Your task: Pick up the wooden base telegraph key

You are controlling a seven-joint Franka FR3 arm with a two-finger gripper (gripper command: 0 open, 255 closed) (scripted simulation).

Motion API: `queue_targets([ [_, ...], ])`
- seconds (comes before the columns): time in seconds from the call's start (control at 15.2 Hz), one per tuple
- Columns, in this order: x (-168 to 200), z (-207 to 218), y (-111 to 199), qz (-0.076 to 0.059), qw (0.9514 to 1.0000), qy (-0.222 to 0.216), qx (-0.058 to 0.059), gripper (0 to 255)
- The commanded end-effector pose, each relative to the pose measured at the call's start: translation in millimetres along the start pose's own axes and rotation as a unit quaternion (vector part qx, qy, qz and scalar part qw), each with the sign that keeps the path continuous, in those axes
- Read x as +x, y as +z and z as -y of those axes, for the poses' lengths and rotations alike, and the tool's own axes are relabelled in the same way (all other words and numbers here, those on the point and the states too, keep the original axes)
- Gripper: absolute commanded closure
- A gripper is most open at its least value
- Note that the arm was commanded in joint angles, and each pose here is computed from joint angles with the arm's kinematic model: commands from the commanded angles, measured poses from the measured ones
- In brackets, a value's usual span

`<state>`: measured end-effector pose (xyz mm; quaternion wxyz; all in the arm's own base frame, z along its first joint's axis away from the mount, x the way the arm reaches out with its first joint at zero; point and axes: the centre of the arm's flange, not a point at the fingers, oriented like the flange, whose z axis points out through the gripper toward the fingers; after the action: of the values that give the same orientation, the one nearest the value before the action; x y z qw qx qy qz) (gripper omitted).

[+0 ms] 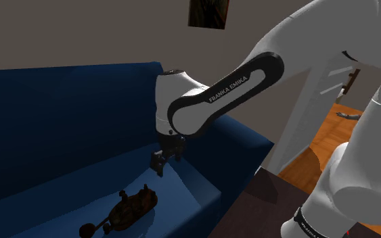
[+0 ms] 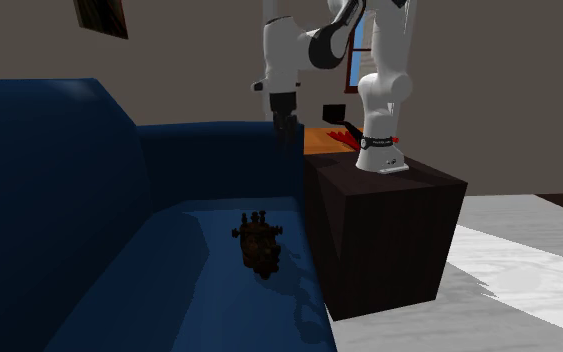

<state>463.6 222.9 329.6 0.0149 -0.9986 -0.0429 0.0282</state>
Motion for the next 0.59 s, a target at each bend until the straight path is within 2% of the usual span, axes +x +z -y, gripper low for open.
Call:
queue_targets([
  [0.0, 15, 13, 20, 0.002, 1.0, 0.0, 0.0, 0],
  [0.53, 65, 64, 101, 0.013, 0.9999, -0.002, -0.003, 0],
])
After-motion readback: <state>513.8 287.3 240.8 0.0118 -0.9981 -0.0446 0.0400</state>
